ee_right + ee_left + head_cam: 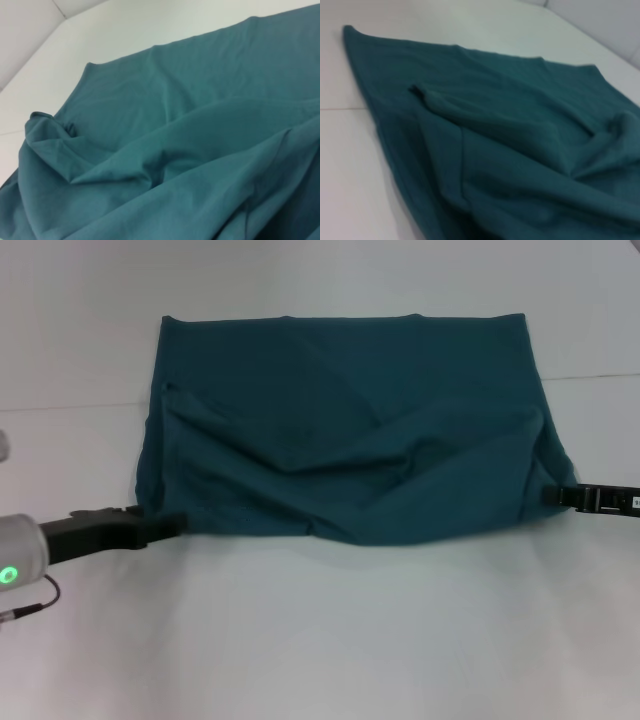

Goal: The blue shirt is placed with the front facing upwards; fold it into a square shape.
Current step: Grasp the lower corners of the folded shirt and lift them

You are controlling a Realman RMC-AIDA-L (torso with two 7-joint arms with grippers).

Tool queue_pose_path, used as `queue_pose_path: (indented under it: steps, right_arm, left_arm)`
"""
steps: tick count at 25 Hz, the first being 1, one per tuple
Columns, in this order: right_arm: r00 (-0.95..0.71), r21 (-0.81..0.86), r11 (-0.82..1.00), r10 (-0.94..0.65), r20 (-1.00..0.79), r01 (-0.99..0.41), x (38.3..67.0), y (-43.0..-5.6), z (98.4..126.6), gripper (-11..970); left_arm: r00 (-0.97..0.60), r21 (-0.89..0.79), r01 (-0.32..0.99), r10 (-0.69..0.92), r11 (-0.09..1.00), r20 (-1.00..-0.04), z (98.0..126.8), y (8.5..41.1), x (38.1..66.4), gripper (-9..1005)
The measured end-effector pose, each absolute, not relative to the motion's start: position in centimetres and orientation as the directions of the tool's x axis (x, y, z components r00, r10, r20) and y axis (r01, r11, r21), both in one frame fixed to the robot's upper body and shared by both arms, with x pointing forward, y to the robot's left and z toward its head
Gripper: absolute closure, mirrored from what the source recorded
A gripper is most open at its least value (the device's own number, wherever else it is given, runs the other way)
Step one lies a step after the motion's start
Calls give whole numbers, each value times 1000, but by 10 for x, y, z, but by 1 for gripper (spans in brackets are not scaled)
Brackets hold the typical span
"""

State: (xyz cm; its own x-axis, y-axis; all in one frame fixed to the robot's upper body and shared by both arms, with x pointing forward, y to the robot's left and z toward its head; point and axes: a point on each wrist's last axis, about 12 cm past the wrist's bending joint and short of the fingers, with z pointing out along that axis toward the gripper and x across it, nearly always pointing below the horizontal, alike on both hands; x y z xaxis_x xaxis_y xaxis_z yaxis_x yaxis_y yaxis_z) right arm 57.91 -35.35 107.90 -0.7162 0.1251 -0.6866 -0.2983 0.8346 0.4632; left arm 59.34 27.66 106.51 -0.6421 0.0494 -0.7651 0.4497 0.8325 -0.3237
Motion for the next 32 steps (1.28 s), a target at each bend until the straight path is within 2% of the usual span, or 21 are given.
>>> queue_pose_path:
  steps: [8, 32]
  right_arm:
    - [-718, 473, 828, 129, -684, -302, 578, -353, 1080, 923]
    - [-715, 467, 833, 132, -686, -295, 578, -354, 1079, 924]
  left_arm:
    - [-619, -229, 485, 147, 844, -772, 1061, 260, 600, 253]
    - [-572, -82, 545, 298, 835, -764, 1059, 246, 607, 310]
